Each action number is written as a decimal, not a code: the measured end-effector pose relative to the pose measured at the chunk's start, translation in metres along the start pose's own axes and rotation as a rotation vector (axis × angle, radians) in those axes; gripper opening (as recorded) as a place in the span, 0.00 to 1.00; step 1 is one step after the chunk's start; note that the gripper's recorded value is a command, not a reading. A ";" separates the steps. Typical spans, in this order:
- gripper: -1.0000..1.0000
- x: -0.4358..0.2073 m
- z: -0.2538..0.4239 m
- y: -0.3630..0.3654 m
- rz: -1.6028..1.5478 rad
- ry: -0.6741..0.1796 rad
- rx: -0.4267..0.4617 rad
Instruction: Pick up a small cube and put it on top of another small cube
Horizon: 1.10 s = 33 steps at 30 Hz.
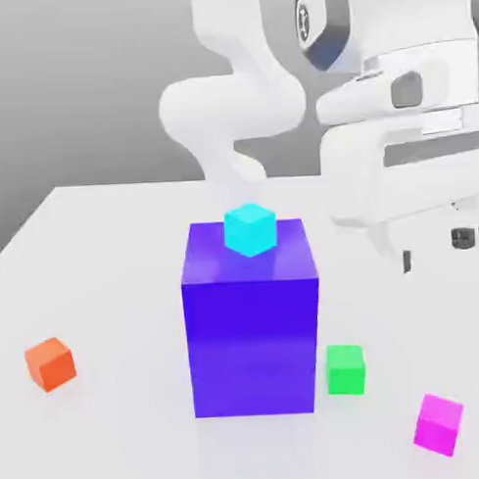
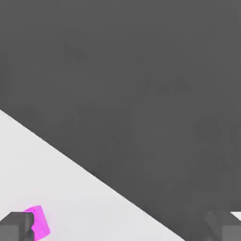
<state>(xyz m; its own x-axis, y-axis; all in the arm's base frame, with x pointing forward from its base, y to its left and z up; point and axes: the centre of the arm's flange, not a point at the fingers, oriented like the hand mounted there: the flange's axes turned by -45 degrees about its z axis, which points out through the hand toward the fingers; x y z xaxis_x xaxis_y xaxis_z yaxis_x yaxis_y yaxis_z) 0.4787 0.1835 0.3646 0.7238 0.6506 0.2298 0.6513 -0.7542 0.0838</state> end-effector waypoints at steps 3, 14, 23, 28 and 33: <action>0.50 -0.004 0.055 -0.032 -0.109 -0.071 0.041; 0.00 -0.050 0.219 -0.097 -0.313 -0.216 0.120; 0.00 -0.045 0.201 -0.095 -0.314 -0.218 0.121; 0.00 -0.052 0.147 -0.086 -0.393 -0.221 0.108; 0.00 -0.097 0.109 -0.074 -0.594 -0.221 0.106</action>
<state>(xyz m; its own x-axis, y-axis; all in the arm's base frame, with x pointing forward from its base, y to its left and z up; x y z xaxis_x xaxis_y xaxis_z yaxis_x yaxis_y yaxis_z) 0.3856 0.1861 0.2303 0.2555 0.9663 -0.0324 0.9664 -0.2543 0.0363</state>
